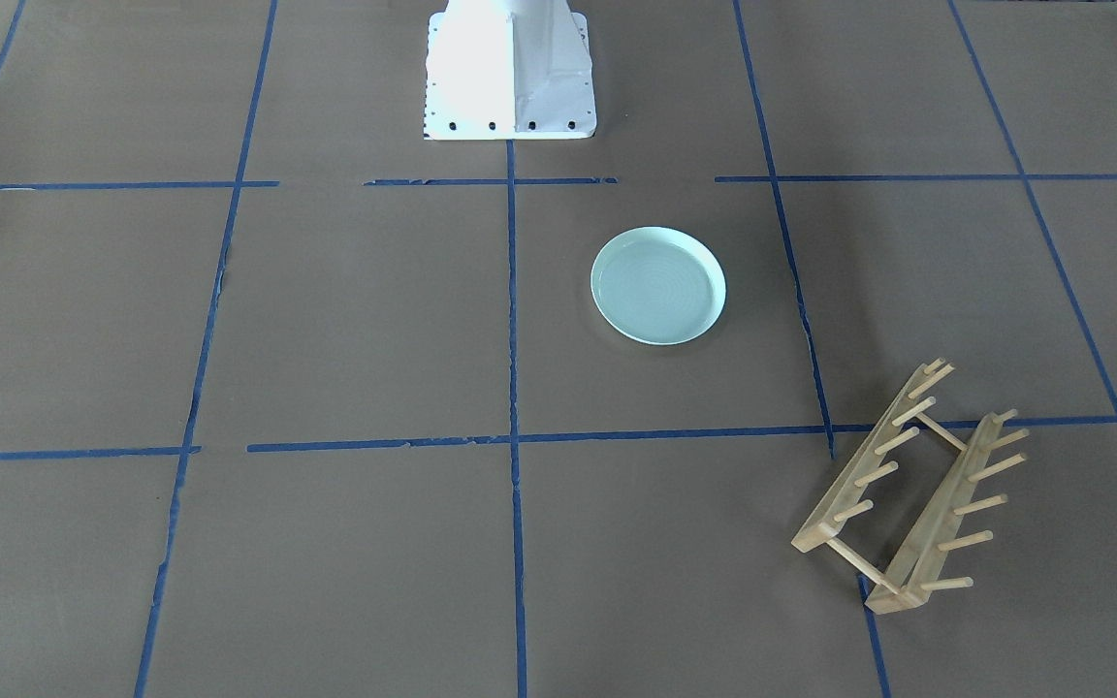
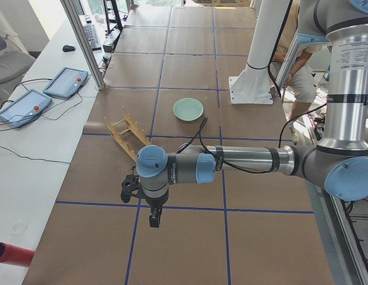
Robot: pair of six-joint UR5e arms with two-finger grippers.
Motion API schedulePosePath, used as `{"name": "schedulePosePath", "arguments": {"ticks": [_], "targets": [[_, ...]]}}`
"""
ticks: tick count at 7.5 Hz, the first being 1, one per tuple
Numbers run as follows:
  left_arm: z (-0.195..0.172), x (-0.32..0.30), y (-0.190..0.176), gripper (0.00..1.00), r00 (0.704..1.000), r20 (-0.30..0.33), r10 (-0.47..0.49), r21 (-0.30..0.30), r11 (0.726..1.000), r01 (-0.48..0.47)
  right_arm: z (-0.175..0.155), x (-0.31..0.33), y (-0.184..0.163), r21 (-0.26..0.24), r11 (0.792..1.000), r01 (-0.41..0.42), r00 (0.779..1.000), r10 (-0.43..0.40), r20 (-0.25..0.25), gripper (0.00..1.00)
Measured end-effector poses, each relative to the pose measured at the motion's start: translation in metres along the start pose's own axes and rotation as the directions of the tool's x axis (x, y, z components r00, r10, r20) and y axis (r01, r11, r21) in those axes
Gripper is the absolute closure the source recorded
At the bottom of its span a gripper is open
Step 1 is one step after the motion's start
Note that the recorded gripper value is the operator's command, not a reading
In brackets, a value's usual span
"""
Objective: Place plate on table
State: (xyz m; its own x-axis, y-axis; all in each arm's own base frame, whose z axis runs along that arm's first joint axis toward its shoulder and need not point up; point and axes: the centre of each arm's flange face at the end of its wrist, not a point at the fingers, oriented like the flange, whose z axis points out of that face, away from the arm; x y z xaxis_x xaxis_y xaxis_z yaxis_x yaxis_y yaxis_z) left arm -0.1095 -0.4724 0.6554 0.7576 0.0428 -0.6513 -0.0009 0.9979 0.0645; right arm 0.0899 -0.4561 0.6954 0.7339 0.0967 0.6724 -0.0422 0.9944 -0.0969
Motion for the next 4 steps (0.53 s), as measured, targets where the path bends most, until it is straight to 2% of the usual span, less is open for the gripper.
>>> {"name": "schedulePosePath", "arguments": {"ticks": [4], "targets": [[-0.0037,0.0032,-0.0017,0.00,1.000,0.000,0.008,0.009,1.000,-0.008,0.0000,0.0000,0.0000,0.000,1.000,0.000,1.000,0.000,0.000,0.00]]}}
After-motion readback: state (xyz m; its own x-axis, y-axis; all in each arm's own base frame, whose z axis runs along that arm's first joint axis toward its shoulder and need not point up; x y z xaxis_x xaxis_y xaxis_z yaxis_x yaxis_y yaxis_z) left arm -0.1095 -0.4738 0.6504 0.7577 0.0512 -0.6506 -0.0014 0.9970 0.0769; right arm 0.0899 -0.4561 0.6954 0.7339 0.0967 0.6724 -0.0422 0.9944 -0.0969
